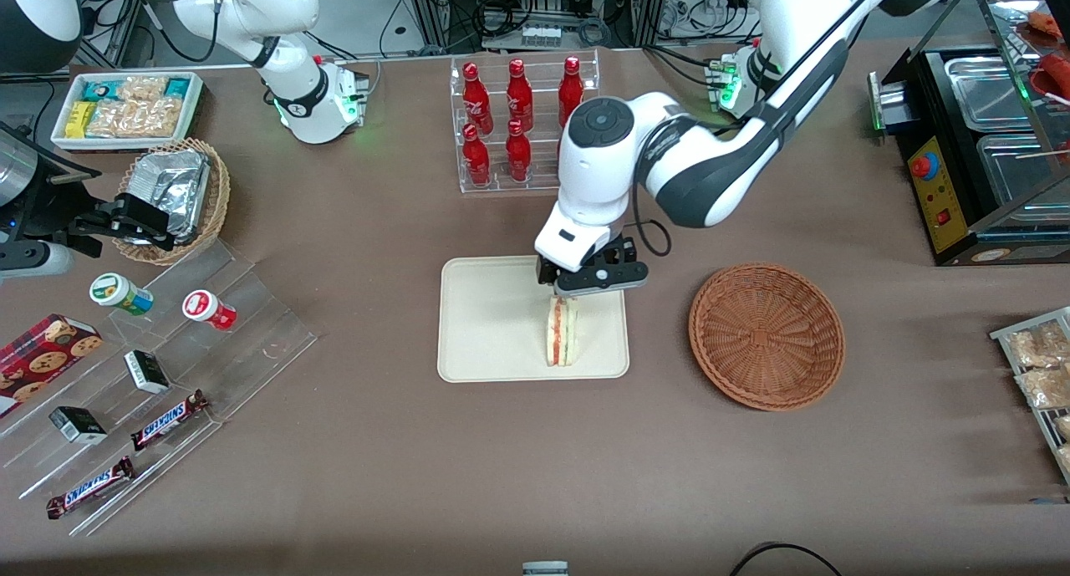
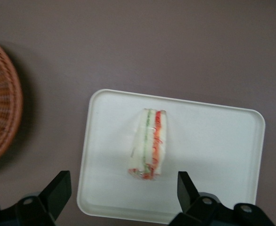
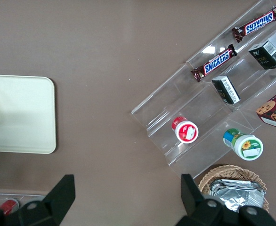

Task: Place sandwich from basket to tray

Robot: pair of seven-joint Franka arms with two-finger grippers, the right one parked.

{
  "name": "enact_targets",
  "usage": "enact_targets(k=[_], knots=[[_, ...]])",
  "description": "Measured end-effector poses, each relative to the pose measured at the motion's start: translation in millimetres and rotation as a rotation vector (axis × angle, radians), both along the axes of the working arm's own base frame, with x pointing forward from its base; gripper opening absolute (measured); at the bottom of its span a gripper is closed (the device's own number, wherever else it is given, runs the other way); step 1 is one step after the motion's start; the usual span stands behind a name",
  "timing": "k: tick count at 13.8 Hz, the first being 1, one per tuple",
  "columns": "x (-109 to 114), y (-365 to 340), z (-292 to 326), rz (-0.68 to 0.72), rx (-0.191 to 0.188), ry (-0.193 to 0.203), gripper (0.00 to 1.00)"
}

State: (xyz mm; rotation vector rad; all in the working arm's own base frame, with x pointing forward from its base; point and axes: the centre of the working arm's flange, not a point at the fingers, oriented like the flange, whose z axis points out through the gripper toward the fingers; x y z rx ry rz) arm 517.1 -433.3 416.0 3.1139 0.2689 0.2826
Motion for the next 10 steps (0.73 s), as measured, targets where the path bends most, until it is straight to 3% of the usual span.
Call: enact_targets(k=[1, 5, 10], knots=[[2.5, 7.7, 5.8, 0.017, 0.017, -0.001, 1.00], [11.9, 37.0, 37.4, 0.103, 0.016, 0.005, 1.00], [17.1, 92.6, 91.4, 0.085, 0.055, 0.047, 1.00]])
